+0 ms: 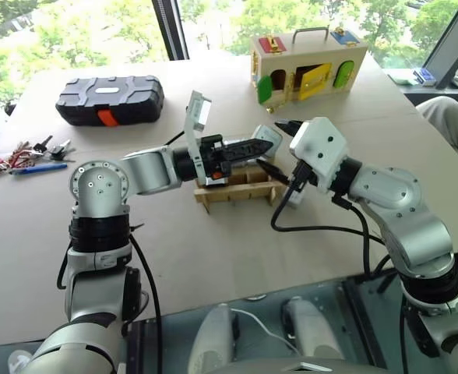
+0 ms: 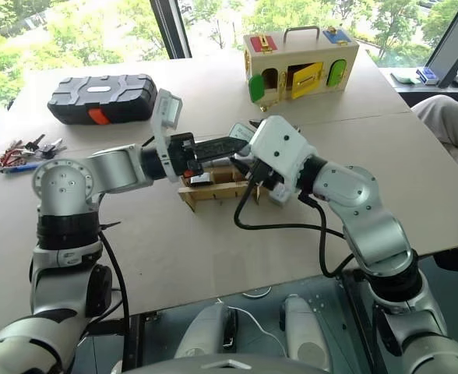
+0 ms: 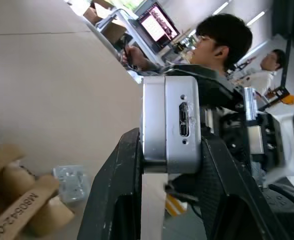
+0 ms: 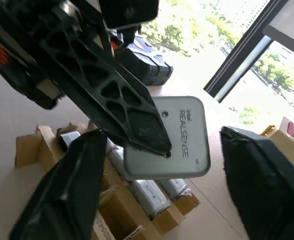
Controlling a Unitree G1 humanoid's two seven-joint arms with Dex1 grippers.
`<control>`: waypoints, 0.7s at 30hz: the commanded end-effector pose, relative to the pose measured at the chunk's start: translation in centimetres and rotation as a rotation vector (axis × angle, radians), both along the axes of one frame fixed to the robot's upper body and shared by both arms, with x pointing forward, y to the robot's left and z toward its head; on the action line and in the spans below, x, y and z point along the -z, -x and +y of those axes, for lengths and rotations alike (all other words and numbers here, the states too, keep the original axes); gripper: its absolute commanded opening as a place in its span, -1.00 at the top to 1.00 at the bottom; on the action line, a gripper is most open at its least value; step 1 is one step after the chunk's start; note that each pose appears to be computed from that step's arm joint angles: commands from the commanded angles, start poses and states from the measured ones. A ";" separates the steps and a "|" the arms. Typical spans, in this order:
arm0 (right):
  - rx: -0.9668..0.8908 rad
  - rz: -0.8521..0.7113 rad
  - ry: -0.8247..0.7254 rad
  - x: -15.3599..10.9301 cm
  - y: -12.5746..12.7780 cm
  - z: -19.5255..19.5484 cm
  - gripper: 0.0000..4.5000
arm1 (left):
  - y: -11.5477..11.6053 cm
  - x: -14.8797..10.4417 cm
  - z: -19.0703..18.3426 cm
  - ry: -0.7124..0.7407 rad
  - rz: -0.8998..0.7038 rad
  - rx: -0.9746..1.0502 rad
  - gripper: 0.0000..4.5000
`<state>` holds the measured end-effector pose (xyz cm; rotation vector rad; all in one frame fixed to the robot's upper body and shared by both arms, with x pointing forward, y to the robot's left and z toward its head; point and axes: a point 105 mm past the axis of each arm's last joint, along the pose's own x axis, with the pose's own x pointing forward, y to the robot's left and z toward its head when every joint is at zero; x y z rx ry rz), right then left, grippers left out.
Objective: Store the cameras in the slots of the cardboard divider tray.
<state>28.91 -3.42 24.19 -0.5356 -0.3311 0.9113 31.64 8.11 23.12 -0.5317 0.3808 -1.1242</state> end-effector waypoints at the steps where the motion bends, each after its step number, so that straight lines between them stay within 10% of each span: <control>1: 0.050 0.012 -0.046 -0.4 0.4 -1.7 -0.95 | -0.4 -1.7 0.5 -0.019 -0.099 -0.019 0.61; 11: 0.004 0.247 -0.041 1.5 3.6 -11.6 -0.95 | -4.0 -0.7 2.4 -0.407 -0.588 0.208 0.61; 21: -0.005 0.187 -0.037 0.1 2.8 -12.6 -0.95 | -7.1 3.5 3.4 -0.643 -0.647 0.369 0.61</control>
